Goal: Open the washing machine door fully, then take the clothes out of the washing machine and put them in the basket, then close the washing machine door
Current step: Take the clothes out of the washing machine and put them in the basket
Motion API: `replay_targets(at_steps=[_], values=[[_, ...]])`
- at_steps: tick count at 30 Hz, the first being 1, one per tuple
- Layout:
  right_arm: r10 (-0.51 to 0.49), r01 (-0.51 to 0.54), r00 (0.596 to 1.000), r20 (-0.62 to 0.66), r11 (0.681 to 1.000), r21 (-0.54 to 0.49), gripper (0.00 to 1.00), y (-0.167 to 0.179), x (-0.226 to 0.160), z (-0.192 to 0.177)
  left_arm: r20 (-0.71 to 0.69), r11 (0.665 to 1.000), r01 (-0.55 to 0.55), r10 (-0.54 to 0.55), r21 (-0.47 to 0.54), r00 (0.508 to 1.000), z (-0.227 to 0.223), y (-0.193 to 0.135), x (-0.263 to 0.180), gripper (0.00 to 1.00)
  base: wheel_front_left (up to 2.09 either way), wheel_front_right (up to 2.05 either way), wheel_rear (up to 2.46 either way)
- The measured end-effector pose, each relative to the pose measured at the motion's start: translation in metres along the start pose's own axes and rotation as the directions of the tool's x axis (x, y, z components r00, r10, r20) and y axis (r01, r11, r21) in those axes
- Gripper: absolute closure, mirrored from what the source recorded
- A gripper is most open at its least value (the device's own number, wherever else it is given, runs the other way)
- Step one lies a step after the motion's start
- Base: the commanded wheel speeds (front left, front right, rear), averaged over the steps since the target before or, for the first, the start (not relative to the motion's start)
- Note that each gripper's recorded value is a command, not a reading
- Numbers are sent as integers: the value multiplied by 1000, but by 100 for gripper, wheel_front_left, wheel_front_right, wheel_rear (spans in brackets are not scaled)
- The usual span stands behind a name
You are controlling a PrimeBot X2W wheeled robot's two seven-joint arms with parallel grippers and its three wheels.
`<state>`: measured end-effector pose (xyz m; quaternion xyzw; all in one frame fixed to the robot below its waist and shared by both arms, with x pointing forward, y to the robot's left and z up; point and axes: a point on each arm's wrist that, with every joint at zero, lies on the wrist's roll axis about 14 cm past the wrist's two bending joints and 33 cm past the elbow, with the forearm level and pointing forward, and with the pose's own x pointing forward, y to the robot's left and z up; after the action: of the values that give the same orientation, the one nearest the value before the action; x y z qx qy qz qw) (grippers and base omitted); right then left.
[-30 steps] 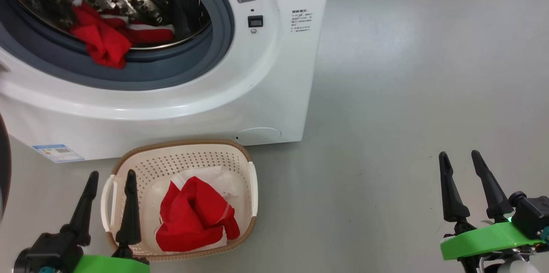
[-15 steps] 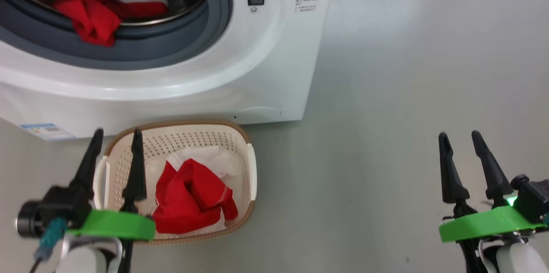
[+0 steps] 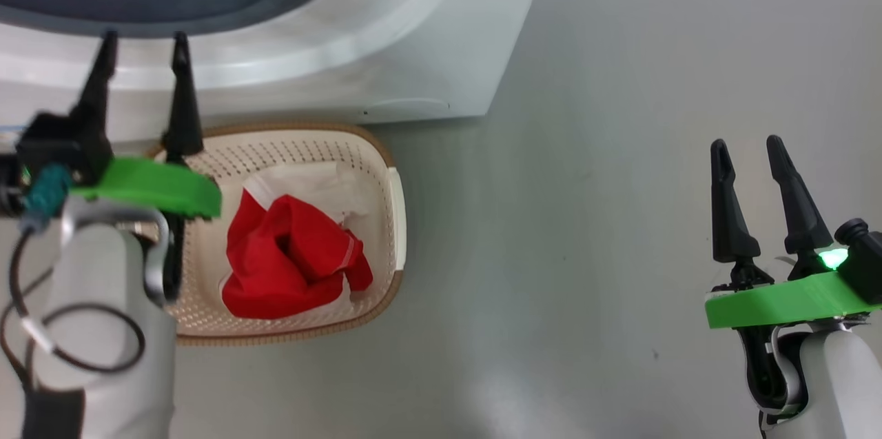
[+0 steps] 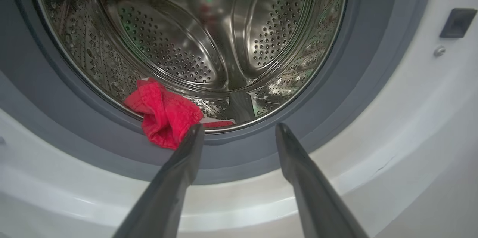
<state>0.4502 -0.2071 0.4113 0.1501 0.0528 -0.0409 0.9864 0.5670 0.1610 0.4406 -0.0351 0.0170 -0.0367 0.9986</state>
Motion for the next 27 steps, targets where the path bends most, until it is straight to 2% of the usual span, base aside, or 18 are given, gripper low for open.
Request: replay_targets(at_steps=[13,27], values=[[-28,31,992,-119,999,16,0,-11,13,-52,-57,994,-69,74,80,996,-20,29,71,0,0,0,0],[-48,49,988,-146,999,5,0,-22,26,-71,-144,987,-105,122,122,982,-59,51,107,0,0,0,0]])
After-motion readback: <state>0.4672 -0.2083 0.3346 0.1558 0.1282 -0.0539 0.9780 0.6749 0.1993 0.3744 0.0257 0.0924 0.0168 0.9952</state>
